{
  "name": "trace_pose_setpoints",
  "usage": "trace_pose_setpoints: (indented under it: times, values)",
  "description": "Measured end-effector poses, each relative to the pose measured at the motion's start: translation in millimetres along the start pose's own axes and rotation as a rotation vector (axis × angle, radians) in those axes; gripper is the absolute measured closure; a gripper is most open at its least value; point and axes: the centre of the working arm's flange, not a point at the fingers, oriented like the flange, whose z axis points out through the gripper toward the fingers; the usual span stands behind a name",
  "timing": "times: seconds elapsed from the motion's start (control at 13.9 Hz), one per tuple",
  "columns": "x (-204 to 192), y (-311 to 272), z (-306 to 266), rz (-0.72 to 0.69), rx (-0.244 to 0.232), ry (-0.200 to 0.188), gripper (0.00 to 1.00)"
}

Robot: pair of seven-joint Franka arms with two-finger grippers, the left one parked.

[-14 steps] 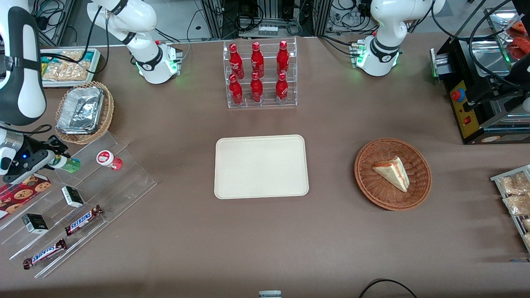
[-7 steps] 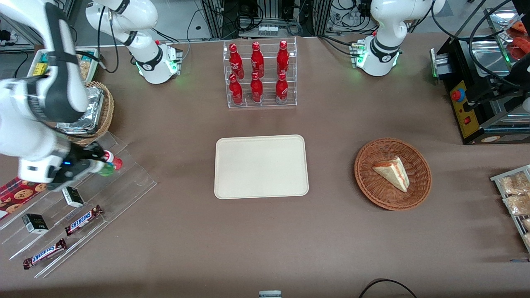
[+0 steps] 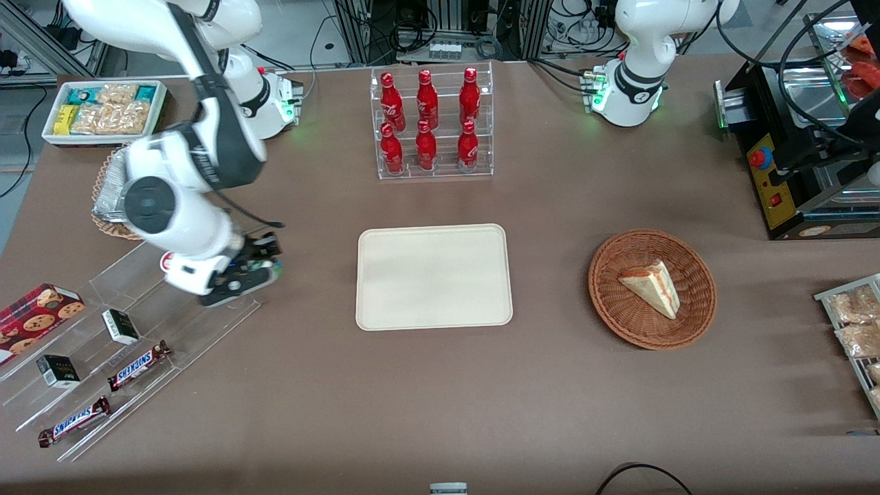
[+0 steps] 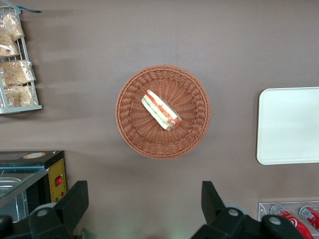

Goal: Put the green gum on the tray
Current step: 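Lift the gum tub and carry it over the cream tray, then lower the gum tub onto the tray and open the right gripper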

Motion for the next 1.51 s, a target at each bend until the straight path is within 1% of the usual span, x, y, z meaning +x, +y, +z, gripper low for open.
trace_pose_setpoints:
  times: [0.14,0.29,0.65,1.01,1.22,1.51]
  values:
    - [8.3,-37.9,7.9,0.072,0.034,-0.008,0.41]
    - [18.2,-70.6,17.4,0.133,0.054,-0.004,0.41]
    - [37.4,-152.5,55.7,0.259,0.049,0.044,0.41]
    - [51.0,-228.0,85.5,0.347,0.038,0.051,0.41]
    - [61.5,-256.0,106.3,0.369,0.046,0.078,0.41]
    - [71.1,-262.4,130.3,0.386,0.050,0.095,0.41]
